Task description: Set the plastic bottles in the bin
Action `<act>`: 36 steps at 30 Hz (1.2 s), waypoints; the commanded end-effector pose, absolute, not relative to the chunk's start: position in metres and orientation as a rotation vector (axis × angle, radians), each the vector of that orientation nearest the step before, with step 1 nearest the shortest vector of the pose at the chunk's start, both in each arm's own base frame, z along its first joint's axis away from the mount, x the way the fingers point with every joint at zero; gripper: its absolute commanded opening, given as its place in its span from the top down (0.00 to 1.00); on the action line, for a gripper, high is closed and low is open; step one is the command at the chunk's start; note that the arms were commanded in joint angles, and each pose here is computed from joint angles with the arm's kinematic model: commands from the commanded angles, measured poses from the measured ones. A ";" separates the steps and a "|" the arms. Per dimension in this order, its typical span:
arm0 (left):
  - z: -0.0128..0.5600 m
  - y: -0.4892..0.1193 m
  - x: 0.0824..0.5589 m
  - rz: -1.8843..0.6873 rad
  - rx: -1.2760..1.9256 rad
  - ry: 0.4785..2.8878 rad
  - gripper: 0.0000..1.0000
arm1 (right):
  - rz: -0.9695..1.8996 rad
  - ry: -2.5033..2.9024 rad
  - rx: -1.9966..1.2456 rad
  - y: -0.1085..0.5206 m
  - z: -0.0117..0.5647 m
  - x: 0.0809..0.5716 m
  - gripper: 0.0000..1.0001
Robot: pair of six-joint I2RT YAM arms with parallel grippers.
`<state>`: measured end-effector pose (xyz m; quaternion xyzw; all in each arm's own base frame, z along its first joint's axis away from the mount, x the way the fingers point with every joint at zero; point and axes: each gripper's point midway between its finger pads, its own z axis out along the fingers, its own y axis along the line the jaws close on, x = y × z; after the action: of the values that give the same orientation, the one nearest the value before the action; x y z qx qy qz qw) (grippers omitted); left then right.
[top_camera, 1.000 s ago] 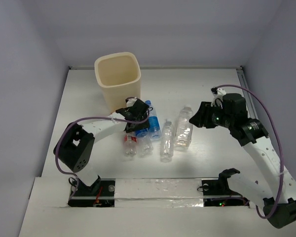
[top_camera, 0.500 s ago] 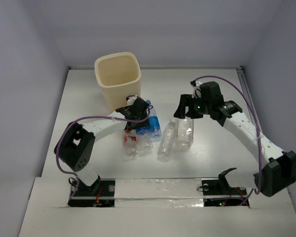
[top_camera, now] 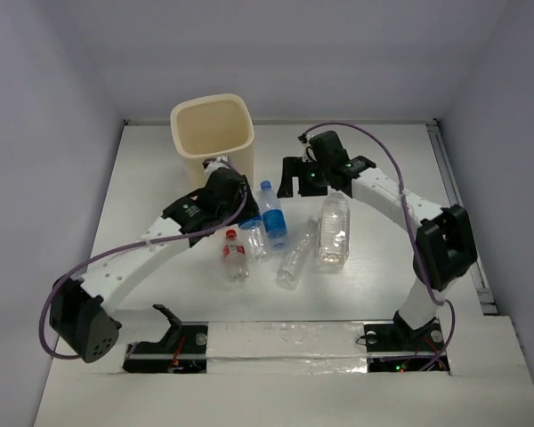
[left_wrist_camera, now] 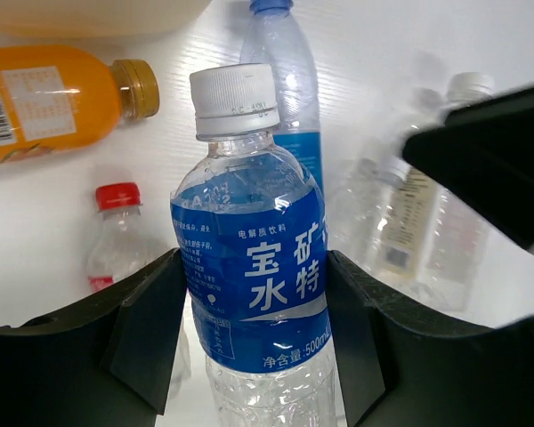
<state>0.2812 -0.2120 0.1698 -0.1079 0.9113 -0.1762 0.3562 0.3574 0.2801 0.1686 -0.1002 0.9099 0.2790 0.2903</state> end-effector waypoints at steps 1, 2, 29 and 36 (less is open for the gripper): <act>0.237 -0.206 0.277 -0.539 -0.272 2.238 0.74 | 0.734 2.391 -0.225 0.299 0.167 0.382 0.13; 0.259 -0.201 0.277 -0.557 -0.275 2.183 0.74 | 0.733 2.407 -0.213 0.301 0.160 0.384 0.13; 0.512 -0.052 0.435 -0.024 -0.582 1.416 0.73 | 0.874 2.462 -0.084 0.354 0.113 0.404 0.53; 0.484 -0.054 0.465 0.058 -0.568 1.397 0.73 | 0.789 2.264 -0.032 0.327 0.197 0.410 0.54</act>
<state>0.4619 -0.0653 0.4586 -0.2386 0.6819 0.0173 0.6912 0.3975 0.3354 0.1078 -0.0211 0.9221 0.2879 0.2575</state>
